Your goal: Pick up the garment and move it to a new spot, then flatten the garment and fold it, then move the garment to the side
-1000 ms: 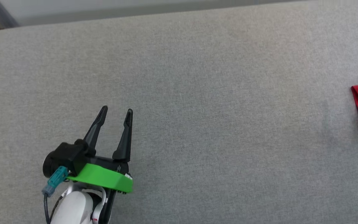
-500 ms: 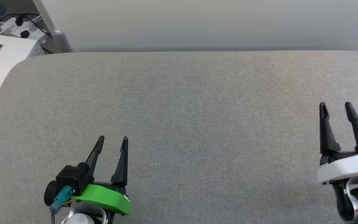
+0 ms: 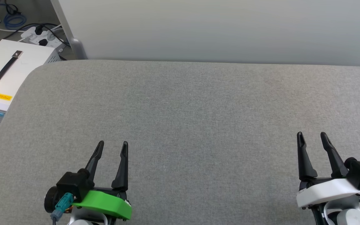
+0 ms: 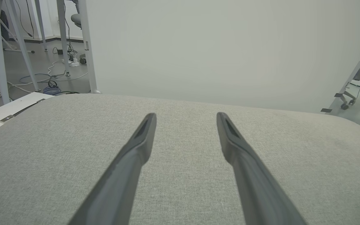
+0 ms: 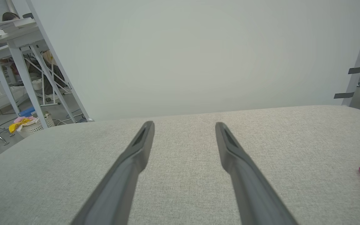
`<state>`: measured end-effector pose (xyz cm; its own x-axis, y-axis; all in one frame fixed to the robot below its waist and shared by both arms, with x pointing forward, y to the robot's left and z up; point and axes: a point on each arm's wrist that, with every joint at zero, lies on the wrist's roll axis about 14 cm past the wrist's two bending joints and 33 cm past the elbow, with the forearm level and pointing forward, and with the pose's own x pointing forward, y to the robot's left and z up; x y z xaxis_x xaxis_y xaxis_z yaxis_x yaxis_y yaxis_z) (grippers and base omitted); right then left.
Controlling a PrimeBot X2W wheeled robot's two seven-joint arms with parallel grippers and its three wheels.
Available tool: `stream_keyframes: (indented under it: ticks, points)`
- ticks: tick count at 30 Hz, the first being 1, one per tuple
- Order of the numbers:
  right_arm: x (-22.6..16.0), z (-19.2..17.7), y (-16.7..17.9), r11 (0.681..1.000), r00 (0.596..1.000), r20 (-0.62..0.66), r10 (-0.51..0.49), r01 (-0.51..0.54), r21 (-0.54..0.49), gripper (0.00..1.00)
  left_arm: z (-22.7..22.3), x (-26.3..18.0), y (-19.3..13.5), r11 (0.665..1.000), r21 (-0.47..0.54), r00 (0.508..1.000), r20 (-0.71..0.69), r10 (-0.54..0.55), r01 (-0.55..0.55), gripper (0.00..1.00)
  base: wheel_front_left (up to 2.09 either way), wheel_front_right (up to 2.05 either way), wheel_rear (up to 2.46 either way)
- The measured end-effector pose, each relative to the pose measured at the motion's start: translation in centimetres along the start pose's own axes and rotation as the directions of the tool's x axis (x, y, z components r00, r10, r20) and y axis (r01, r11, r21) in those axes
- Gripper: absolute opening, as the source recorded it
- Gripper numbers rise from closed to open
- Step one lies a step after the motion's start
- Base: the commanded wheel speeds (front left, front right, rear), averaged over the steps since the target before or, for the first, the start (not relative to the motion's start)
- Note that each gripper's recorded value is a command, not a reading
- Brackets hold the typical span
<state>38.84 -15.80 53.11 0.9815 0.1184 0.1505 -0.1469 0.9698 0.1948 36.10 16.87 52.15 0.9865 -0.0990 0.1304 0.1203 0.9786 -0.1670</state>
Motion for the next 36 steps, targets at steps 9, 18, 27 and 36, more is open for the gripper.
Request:
stream_keyframes:
  ticks: [9,18,27,36]
  points:
    - [-0.23,-0.26,0.4,1.0,1.0,-0.001,0.007,-0.007,0.001,1.0,-0.03,-0.26,0.02,1.0,0.003,1.0,0.001,0.008,-0.008,1.0,0.0,0.0,0.0]
    - [-0.28,-0.23,0.57,1.0,1.0,0.002,0.01,-0.01,0.004,1.0,-0.23,-0.31,0.0,1.0,0.005,1.0,-0.005,0.006,-0.006,1.0,0.0,0.0,0.0]
    - [-0.29,-0.25,0.63,1.0,1.0,0.003,0.009,-0.009,0.008,1.0,-0.4,-0.26,-0.27,1.0,0.001,1.0,-0.009,-0.001,0.001,1.0,0.0,0.0,0.0]
    - [-0.24,-0.29,0.69,1.0,1.0,0.006,0.01,-0.01,0.009,0.0,-0.58,-0.25,-0.35,1.0,-0.003,1.0,-0.015,-0.002,0.002,0.0,0.0,0.0,0.0]
